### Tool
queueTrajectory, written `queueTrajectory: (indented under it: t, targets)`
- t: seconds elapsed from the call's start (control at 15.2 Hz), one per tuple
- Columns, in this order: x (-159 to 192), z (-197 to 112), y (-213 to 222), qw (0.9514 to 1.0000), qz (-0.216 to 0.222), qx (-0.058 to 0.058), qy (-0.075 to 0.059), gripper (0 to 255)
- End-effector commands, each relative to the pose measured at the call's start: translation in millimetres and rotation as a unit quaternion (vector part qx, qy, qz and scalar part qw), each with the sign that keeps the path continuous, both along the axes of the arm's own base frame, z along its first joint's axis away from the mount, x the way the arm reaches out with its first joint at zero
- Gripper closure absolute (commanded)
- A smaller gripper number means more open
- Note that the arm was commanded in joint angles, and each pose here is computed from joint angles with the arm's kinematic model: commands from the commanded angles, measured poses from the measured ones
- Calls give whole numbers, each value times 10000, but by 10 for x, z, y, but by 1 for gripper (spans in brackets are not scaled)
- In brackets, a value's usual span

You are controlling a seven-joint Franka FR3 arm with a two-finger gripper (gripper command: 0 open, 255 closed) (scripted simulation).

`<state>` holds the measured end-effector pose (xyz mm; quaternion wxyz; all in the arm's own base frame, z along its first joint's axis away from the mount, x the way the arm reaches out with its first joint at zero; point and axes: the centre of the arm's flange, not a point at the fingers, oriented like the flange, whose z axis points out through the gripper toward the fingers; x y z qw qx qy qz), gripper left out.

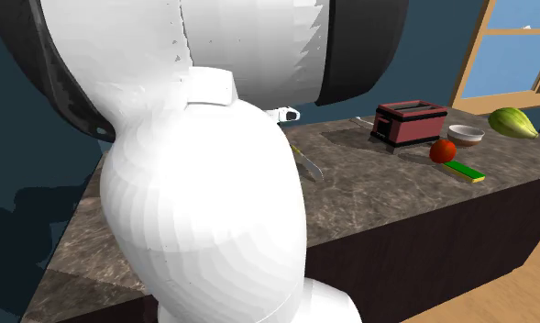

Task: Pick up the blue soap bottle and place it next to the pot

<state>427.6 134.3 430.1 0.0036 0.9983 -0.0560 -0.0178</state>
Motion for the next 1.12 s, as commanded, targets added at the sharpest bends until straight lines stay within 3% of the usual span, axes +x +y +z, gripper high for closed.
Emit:
queueTrajectory:
  t: [0.0, 0.46, 0.92, 0.99, 1.06]
  targets:
    - [60, -113, 67, 10000, 5, 4, 0, 0]
    - [47, -460, 66, 10000, 5, 4, 0, 0]
    - [47, -459, 66, 10000, 5, 4, 0, 0]
    - [47, -459, 66, 10000, 5, 4, 0, 255]
    - [47, -459, 66, 10000, 5, 4, 0, 255]
